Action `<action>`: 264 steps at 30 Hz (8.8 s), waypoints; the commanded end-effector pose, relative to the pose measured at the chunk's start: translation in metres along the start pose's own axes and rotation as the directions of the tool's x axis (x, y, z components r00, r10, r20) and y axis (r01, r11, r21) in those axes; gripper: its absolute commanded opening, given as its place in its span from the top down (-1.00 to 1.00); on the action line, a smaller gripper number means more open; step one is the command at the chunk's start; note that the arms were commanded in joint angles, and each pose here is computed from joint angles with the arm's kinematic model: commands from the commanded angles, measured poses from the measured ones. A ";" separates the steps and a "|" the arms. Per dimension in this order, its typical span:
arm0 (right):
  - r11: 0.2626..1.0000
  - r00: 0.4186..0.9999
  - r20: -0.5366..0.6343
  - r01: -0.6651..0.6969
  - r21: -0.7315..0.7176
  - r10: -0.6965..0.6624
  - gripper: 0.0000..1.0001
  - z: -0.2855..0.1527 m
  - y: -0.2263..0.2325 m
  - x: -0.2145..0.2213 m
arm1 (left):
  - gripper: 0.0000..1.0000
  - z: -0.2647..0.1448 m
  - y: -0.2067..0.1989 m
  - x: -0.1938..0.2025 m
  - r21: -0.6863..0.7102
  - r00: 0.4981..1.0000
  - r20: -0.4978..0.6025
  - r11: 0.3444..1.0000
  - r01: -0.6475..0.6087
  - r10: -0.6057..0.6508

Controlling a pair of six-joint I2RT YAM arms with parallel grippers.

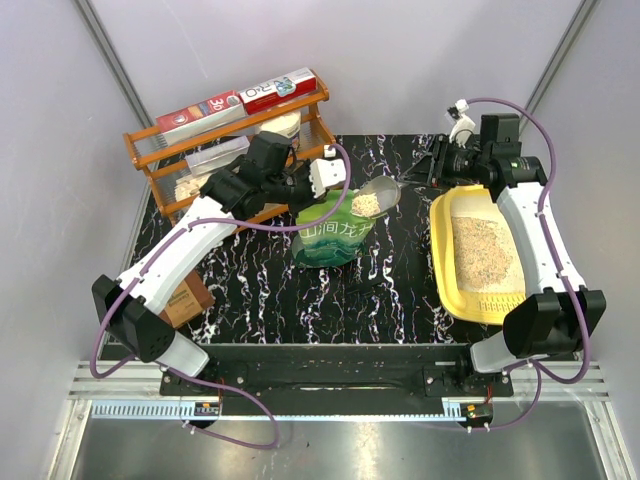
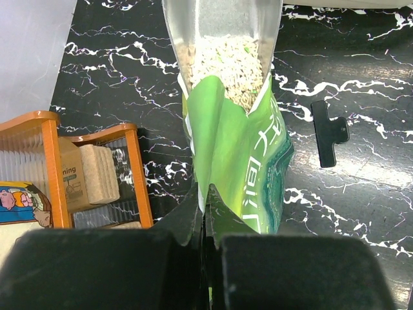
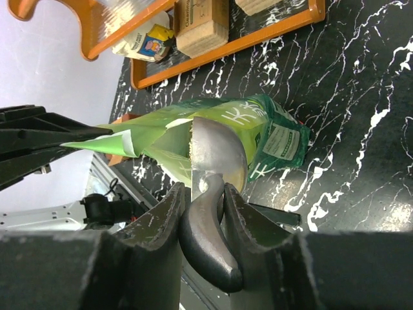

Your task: Fill the litter box with clean litter

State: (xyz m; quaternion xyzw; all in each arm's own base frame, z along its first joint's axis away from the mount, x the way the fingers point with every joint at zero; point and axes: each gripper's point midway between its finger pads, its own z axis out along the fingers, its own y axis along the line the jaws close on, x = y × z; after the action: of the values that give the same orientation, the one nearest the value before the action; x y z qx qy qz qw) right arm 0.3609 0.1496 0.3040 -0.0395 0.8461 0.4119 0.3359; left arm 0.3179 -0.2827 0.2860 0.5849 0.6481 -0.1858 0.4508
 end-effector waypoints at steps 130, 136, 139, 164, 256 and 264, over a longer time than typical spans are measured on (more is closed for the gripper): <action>0.647 0.860 0.497 -0.315 0.695 -0.114 1.00 -0.279 -0.192 0.036 | 1.00 -0.011 -0.014 -0.072 0.098 0.962 0.271 0.995 -0.021 -0.007; 0.614 0.842 0.494 -0.276 0.740 -0.216 1.00 -0.296 -0.192 0.013 | 1.00 -0.010 -0.014 -0.074 0.099 0.962 0.272 0.995 -0.013 -0.015; 0.607 0.832 0.492 -0.257 0.752 -0.258 1.00 -0.299 -0.192 0.002 | 1.00 -0.010 -0.014 -0.074 0.098 0.962 0.272 0.995 -0.010 -0.017; 0.882 0.806 0.365 0.389 0.266 -0.465 1.00 -0.173 0.014 -0.061 | 1.00 -0.017 -0.006 -0.074 0.035 0.963 0.267 0.999 0.041 -0.048; 0.973 0.978 -0.208 -0.058 -0.221 0.011 1.00 0.086 0.055 0.060 | 1.00 -0.020 0.001 -0.065 -0.060 0.983 0.169 0.997 -0.058 0.068; 0.945 0.977 -0.170 -0.172 -0.280 0.127 1.00 0.042 0.045 0.031 | 1.00 -0.023 -0.003 -0.056 -0.059 0.986 0.129 0.993 -0.104 0.110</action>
State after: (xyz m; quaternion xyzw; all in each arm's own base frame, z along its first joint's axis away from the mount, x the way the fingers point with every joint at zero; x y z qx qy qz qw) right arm 0.3631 0.2232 0.2328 -0.0342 0.8517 0.4791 0.2095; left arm 0.3035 -0.2955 0.2853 0.5874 0.6515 -0.1987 0.4371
